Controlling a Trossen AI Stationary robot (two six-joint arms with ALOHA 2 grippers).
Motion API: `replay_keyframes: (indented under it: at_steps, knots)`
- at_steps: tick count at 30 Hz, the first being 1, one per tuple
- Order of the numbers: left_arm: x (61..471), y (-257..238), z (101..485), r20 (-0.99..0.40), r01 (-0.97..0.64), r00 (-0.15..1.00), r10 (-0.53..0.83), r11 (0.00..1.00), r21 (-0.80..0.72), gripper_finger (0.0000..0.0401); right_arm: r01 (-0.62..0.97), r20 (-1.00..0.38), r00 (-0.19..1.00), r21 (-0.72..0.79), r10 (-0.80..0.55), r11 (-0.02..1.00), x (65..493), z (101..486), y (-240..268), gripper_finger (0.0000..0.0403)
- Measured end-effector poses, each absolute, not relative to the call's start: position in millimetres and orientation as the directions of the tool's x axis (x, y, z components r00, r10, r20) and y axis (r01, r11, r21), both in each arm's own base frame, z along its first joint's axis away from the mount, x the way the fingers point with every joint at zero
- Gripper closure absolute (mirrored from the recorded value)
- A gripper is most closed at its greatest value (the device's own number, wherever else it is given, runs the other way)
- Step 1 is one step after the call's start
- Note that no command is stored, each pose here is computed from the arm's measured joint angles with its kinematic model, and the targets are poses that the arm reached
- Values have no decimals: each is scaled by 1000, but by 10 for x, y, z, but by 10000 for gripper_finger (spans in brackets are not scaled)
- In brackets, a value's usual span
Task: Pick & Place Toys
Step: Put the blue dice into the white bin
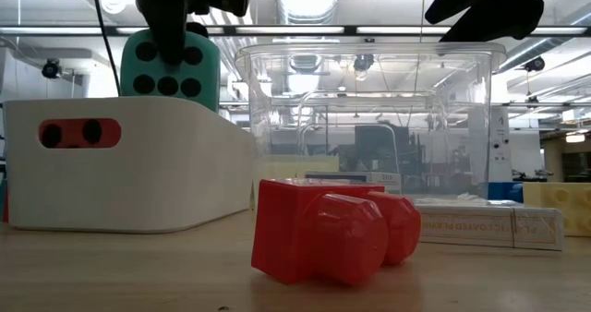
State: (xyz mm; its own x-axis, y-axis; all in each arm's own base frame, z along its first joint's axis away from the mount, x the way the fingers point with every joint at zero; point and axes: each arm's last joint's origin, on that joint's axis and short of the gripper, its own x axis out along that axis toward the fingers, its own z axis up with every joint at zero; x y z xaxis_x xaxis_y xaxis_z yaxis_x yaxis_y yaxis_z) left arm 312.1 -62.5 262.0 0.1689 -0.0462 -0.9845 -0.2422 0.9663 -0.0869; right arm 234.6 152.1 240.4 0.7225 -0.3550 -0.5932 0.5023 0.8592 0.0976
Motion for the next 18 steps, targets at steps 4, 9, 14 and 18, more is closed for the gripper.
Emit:
replay_keyframes:
  at_steps: [4, 9, 14, 18]
  knots:
    - [3103, -622, 2661, -981, -247, 185, -49, 964, -95, 1, 502, -593, 723, 98, -355, 859, 2346, 2404, 1521, 78]
    - [3083, -619, 2699, -979, -260, 198, -55, 960, -107, 1, 502, -593, 723, 98, -355, 859, 2346, 2404, 1521, 78]
    - [3062, -619, 2629, -984, -266, 168, -66, 958, -109, 1, 502, -593, 723, 98, -355, 859, 2346, 2404, 1521, 78]
    - [3068, -623, 2642, -982, -286, 174, -74, 951, -122, 1, 502, -593, 723, 98, -355, 859, 2346, 2404, 1521, 78]
